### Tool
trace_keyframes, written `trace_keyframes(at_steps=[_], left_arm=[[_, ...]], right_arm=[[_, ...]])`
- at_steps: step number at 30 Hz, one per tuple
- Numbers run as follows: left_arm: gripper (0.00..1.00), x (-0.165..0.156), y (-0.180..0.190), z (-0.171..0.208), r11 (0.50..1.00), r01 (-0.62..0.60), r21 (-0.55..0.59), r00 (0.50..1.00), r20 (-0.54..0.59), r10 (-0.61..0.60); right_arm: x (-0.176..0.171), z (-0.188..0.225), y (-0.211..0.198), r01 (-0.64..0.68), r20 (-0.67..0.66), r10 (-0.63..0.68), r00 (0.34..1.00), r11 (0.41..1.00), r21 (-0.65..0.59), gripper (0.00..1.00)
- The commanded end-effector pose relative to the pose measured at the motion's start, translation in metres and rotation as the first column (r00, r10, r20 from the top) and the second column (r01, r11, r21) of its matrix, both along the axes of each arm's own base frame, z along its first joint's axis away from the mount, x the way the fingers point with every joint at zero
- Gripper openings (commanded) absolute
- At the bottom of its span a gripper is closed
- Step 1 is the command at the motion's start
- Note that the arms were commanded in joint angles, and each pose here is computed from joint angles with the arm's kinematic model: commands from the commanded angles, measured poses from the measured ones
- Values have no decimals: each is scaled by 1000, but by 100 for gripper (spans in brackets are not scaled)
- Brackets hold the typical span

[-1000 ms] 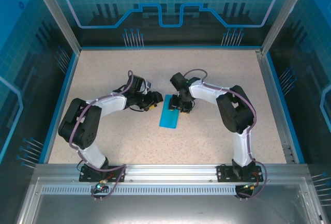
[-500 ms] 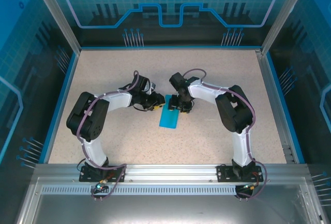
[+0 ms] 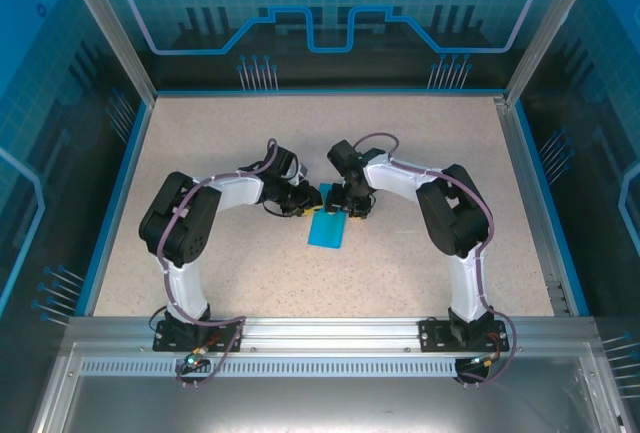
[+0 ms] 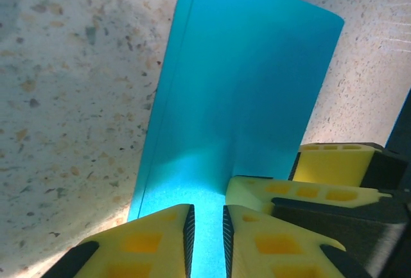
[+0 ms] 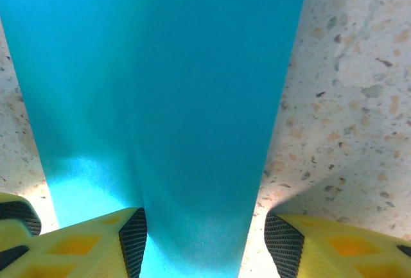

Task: Fold a paper plane with a square sheet of paper (pick it up from the middle)
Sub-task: Hold the square sheet of paper at the center of the table.

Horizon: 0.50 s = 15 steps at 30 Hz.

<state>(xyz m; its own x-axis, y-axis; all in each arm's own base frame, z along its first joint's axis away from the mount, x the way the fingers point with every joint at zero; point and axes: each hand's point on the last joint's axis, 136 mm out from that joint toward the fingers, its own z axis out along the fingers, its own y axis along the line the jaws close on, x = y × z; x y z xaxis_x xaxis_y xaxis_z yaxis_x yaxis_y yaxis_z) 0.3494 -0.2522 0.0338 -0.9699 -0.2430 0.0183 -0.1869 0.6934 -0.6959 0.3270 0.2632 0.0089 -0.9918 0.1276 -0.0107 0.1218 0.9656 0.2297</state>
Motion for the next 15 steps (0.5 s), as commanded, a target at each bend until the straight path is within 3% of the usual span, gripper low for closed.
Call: trace_keyframes(at_steps=[1,15], left_arm=[[19,1,-7,1,1000,27,3,1000,-4,-27],[11,-1,-5,-9,999,35,25,999,-28,-34]], right_arm=[[-36,-69,-2,-52,-139,44,989,997,-56,57],[-38,-74,-2,-57,-151,49,987,997,-49,60]])
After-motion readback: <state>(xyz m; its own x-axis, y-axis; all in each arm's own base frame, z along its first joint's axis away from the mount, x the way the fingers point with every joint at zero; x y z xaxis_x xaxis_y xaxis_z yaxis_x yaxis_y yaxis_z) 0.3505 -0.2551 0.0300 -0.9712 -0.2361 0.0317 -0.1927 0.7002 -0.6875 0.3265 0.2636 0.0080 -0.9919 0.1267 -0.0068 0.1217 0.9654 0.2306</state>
